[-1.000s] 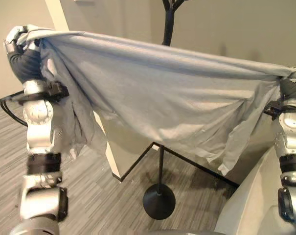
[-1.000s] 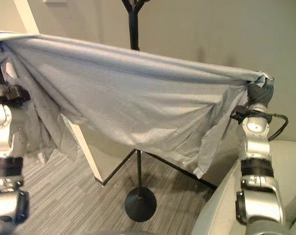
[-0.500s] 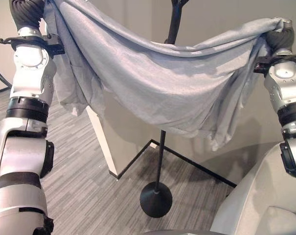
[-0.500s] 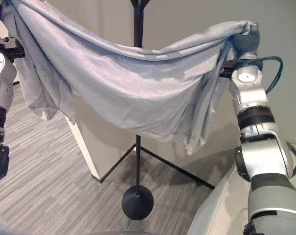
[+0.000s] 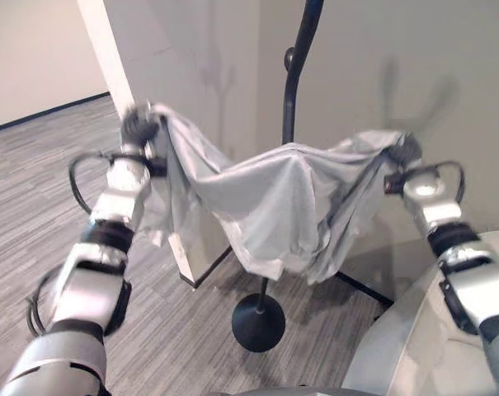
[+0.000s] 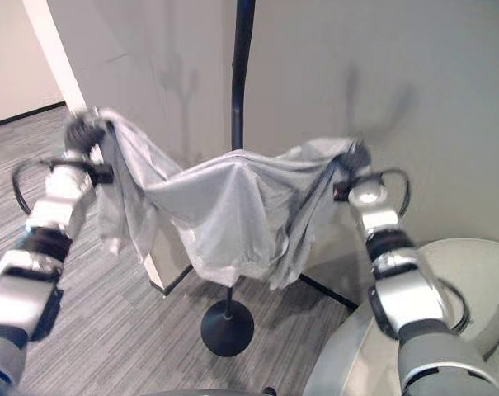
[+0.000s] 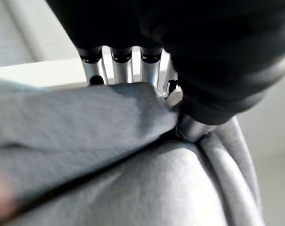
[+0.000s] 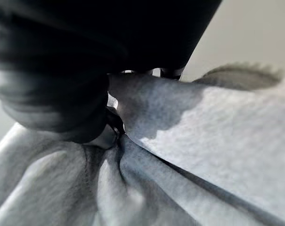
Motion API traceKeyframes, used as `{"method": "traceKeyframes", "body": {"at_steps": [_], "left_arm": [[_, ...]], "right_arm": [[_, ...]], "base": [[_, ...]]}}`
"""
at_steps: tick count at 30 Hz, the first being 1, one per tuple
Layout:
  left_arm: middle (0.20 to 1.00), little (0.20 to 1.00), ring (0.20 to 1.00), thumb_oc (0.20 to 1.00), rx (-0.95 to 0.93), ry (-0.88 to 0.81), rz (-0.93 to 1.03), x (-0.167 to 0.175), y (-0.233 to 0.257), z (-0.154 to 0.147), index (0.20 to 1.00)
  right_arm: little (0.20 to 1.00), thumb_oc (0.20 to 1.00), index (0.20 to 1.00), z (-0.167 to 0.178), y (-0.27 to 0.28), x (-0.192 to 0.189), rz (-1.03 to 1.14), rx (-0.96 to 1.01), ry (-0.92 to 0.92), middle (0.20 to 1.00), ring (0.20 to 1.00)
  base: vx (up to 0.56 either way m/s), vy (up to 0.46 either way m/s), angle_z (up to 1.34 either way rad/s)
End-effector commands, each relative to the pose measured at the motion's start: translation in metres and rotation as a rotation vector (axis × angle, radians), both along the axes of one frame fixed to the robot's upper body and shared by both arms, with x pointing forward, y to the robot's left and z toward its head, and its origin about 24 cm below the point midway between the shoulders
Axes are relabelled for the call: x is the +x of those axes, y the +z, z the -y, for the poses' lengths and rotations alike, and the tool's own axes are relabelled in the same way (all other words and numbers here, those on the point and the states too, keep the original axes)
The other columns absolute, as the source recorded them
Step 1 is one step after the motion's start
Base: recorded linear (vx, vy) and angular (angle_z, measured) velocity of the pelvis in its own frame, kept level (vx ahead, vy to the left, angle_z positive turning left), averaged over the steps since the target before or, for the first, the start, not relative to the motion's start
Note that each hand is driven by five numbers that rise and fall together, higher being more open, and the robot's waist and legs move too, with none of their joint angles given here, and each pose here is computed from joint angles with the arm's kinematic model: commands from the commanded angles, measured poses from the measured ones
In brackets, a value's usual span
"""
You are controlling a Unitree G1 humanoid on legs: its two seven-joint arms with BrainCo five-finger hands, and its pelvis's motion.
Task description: Hang the clothes on the sofa on the clothes rack.
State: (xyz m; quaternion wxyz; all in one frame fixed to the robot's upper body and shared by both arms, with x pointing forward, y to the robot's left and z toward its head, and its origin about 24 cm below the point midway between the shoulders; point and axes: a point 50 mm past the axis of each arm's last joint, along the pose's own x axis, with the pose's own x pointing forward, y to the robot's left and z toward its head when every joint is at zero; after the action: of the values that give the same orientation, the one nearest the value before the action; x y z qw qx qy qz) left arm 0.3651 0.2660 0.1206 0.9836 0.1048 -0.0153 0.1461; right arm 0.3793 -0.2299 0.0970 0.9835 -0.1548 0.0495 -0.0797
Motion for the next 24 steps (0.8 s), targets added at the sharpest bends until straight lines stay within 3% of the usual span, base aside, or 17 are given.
{"method": "traceKeyframes", "body": {"at_steps": [1, 5, 10, 11, 12, 13, 14, 19, 24], "left_arm": [[0.200, 0.200, 0.200, 0.200, 0.054, -0.064, 0.102, 0.014, 0.035, 0.014, 0.200], [0.200, 0.200, 0.200, 0.200, -0.047, -0.100, -0.017, -0.006, -0.023, 0.027, 0.200], [0.200, 0.200, 0.200, 0.200, -0.102, -0.112, -0.049, -0.022, -0.046, 0.031, 0.200], [0.442, 0.442, 0.442, 0.442, -0.134, -0.131, -0.053, -0.026, -0.052, 0.036, 0.442], [0.567, 0.567, 0.567, 0.567, -0.151, -0.134, -0.049, -0.029, -0.053, 0.038, 0.567], [1.000, 1.000, 1.000, 1.000, -0.151, -0.134, -0.050, -0.029, -0.054, 0.038, 1.000], [1.000, 1.000, 1.000, 1.000, -0.173, -0.138, -0.050, -0.032, -0.057, 0.040, 1.000], [1.000, 1.000, 1.000, 1.000, -0.263, -0.130, -0.060, -0.050, -0.074, 0.041, 1.000], [1.000, 1.000, 1.000, 1.000, -0.259, -0.137, -0.151, -0.072, -0.099, 0.036, 1.000]], "right_arm": [[0.200, 0.200, 0.200, -0.003, 0.050, 0.012, 0.167, -0.047, 0.048, 0.200, 0.200], [0.200, 0.200, 0.200, -0.017, 0.004, -0.009, 0.106, 0.052, 0.091, 0.200, 0.200], [0.200, 0.200, 0.200, -0.022, -0.026, -0.030, 0.057, 0.082, 0.133, 0.200, 0.200], [0.206, 0.206, 0.206, -0.021, -0.036, -0.037, 0.036, 0.103, 0.134, 0.206, 0.206], [0.297, 0.297, 0.297, -0.022, -0.041, -0.040, 0.028, 0.124, 0.136, 0.297, 0.297], [0.749, 0.749, 0.749, -0.022, -0.041, -0.041, 0.027, 0.124, 0.136, 0.749, 0.749], [1.000, 1.000, 1.000, -0.022, -0.046, -0.045, 0.017, 0.132, 0.144, 1.000, 1.000], [1.000, 1.000, 1.000, -0.012, -0.062, -0.063, -0.023, 0.102, 0.143, 1.000, 1.000], [1.000, 1.000, 1.000, 0.005, -0.062, -0.074, -0.062, -0.096, 0.177, 1.000, 1.000]], "base": [[0.03, 0.005, -0.11], [0.00, 0.002, -0.01], [0.00, 0.000, 0.00], [0.00, 0.000, 0.00], [0.00, 0.000, 0.00], [0.00, 0.000, 0.00], [0.00, 0.000, 0.00], [-0.01, -0.004, 0.00], [0.00, -0.002, 0.02]]}}
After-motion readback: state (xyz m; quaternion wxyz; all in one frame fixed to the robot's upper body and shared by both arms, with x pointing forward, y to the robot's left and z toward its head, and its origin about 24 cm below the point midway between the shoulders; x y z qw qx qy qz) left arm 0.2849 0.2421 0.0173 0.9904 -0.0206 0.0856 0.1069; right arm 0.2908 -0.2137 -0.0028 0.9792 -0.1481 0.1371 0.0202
